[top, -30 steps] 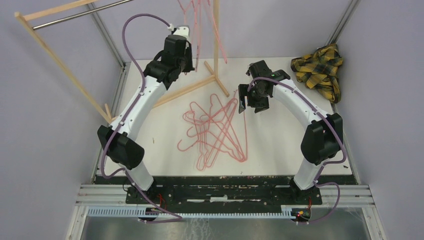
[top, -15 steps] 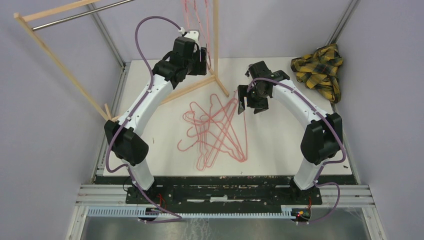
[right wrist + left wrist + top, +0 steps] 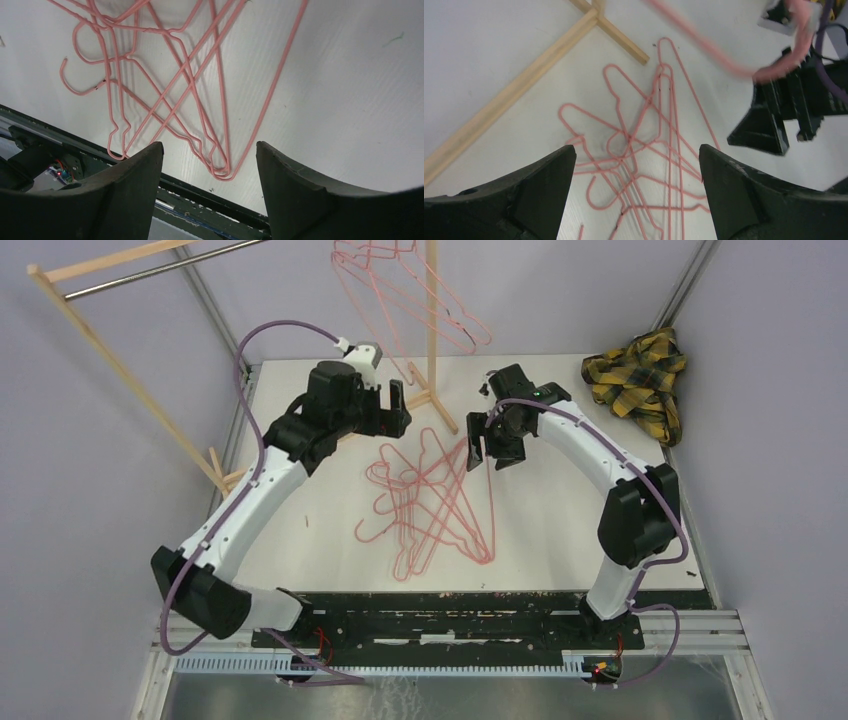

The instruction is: Organize the hangers

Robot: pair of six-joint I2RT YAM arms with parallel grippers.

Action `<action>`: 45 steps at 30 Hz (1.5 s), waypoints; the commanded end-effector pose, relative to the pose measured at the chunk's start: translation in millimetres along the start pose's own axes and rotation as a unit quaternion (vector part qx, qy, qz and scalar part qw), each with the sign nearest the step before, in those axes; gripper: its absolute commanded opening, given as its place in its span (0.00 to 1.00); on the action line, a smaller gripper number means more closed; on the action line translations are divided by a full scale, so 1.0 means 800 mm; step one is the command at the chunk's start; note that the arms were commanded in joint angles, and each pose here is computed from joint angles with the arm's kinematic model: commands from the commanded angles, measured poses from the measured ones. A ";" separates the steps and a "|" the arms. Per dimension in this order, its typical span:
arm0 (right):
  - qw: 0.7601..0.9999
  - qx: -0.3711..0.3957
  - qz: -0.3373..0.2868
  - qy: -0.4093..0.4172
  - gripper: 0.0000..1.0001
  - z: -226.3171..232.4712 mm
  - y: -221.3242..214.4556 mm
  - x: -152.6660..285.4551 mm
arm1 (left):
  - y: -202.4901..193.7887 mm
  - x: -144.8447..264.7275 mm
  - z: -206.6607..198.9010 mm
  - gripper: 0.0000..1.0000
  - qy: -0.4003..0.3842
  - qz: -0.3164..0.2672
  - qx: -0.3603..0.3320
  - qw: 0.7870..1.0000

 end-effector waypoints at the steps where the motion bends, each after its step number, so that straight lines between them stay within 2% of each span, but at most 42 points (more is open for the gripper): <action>1: 0.998 0.043 0.016 0.034 0.76 0.043 -0.005 -0.022 | -0.024 0.029 -0.018 0.99 -0.057 -0.027 0.016 0.998; 7: 0.994 0.085 0.057 0.040 0.68 0.073 -0.013 -0.077 | -0.081 0.045 -0.021 0.99 -0.054 0.009 0.030 0.998; 11: 0.992 0.095 0.077 0.036 0.60 0.074 -0.013 -0.114 | -0.101 0.047 -0.025 0.99 -0.057 0.017 0.044 0.997; 16: 0.991 0.098 0.089 0.011 0.57 0.062 -0.013 -0.144 | -0.121 0.045 -0.028 0.99 -0.060 0.023 0.060 0.996; 21: 0.989 0.105 0.103 -0.007 0.53 0.050 -0.018 -0.169 | -0.128 0.046 -0.029 0.99 -0.060 0.023 0.067 0.996; 30: 0.989 0.104 0.108 -0.005 0.33 0.043 -0.026 -0.176 | -0.131 0.050 -0.031 0.99 -0.064 0.023 0.075 0.995; 40: 0.987 0.101 0.120 -0.033 0.33 0.019 -0.041 -0.192 | -0.129 0.052 -0.033 1.00 -0.070 0.016 0.080 0.994; 45: 0.985 0.106 0.125 -0.046 0.13 0.007 -0.050 -0.197 | -0.132 0.055 -0.033 1.00 -0.068 0.014 0.082 0.994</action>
Point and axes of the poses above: each gripper's point midway between its finger pads, its own x axis back along the fingers, its own z axis along the line the jaws close on, y = z × x, the point moved 7 cm from there along x, back along the fingers, and after that the axes turned 15 degrees about -x, right-handed, at the moved point
